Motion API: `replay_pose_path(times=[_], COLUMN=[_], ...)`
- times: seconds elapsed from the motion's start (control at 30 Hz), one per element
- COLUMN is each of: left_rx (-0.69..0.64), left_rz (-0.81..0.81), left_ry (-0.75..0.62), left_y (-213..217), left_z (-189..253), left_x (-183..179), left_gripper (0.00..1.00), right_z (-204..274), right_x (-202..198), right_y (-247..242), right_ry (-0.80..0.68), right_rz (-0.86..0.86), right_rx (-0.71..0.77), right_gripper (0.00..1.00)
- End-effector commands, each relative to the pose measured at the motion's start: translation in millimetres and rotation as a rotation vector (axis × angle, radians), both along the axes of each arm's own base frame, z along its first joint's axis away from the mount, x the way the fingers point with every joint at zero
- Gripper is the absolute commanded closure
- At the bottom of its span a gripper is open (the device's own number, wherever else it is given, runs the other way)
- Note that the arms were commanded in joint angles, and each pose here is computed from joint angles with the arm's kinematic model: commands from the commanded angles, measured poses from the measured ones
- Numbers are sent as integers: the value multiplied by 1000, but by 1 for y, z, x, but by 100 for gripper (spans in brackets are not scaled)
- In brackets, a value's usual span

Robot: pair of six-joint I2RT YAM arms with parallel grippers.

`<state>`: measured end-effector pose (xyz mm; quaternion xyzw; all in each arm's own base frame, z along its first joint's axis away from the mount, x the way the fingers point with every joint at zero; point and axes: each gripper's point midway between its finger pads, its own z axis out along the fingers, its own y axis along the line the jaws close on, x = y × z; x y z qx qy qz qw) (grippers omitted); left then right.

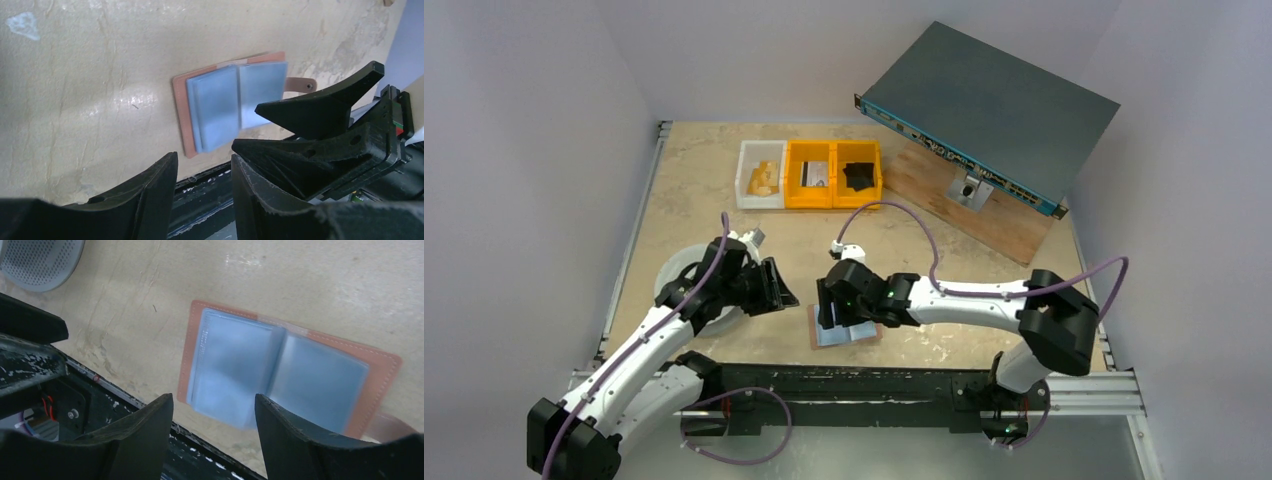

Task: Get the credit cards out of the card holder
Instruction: Remove the credit card from the card holder.

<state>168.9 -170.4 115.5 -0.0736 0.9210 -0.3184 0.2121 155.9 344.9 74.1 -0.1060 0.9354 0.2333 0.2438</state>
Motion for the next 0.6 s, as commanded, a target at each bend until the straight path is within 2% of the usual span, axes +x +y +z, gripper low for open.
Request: replay_pose_path(times=[0.0,0.4,0.57], left_rx=[37,52,41], left_rz=[23,3,-17], left_ry=[1,27,47], left_y=[8,6,1], left_z=[-9,-17,-20], left_x=[0,2,2], left_gripper=[57,59,61], right_z=[3,-37,-53], right_x=[12,10,5], right_y=[19,19,13], right_ry=[-39,-7,26], right_rz=[-33,-9,-15], right_rx=[2,-116,-150], right_gripper=[40,42,49])
